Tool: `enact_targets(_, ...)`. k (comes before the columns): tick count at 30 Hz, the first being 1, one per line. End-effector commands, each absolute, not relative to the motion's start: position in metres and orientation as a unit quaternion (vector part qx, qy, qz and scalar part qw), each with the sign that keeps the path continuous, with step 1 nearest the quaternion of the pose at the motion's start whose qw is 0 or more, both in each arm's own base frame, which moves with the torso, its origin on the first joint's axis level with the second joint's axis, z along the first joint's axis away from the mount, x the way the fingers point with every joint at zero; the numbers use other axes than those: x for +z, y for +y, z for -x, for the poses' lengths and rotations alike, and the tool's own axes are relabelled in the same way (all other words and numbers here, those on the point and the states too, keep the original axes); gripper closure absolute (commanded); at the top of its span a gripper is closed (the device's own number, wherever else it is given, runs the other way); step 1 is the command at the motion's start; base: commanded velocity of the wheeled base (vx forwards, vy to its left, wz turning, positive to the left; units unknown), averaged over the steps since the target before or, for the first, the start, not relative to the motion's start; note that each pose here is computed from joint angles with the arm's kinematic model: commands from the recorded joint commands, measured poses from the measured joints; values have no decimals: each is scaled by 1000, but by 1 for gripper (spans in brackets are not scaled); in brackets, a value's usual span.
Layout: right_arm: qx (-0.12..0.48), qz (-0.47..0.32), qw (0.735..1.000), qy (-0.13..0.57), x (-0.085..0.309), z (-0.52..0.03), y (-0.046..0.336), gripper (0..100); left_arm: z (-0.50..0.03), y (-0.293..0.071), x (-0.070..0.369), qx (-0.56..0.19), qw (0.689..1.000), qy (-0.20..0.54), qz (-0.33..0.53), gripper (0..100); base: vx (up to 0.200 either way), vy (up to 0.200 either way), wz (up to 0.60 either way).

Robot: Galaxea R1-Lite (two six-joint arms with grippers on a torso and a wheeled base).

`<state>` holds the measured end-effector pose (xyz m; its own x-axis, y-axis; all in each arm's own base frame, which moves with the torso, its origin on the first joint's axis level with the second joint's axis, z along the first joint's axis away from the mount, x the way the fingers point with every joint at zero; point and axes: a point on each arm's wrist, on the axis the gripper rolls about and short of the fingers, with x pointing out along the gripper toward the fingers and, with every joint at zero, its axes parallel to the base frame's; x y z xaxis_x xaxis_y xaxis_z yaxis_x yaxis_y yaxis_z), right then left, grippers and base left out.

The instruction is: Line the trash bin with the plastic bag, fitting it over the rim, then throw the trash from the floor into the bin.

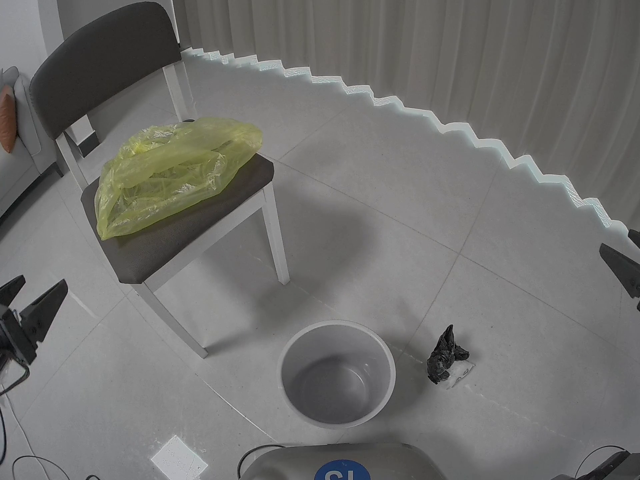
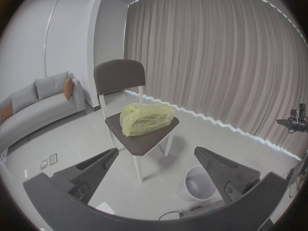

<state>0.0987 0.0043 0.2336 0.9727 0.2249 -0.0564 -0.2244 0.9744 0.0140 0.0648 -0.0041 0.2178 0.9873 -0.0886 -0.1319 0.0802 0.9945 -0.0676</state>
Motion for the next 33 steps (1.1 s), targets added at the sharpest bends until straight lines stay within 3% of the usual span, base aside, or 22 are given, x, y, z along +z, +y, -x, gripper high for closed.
enact_targets(1,114,-14,991,70,234,-135,4,0,-117,4,224,6,991,130,36,0,0,0,0)
enact_targets(20,117,-18,990,74,232,-134,5,0,-221,28,220,67,974,213,43,0,0,0,0)
enact_targets(33,134,-82,983,94,234,-150,12,0,-284,40,201,95,974,203,35,0,0,0,0)
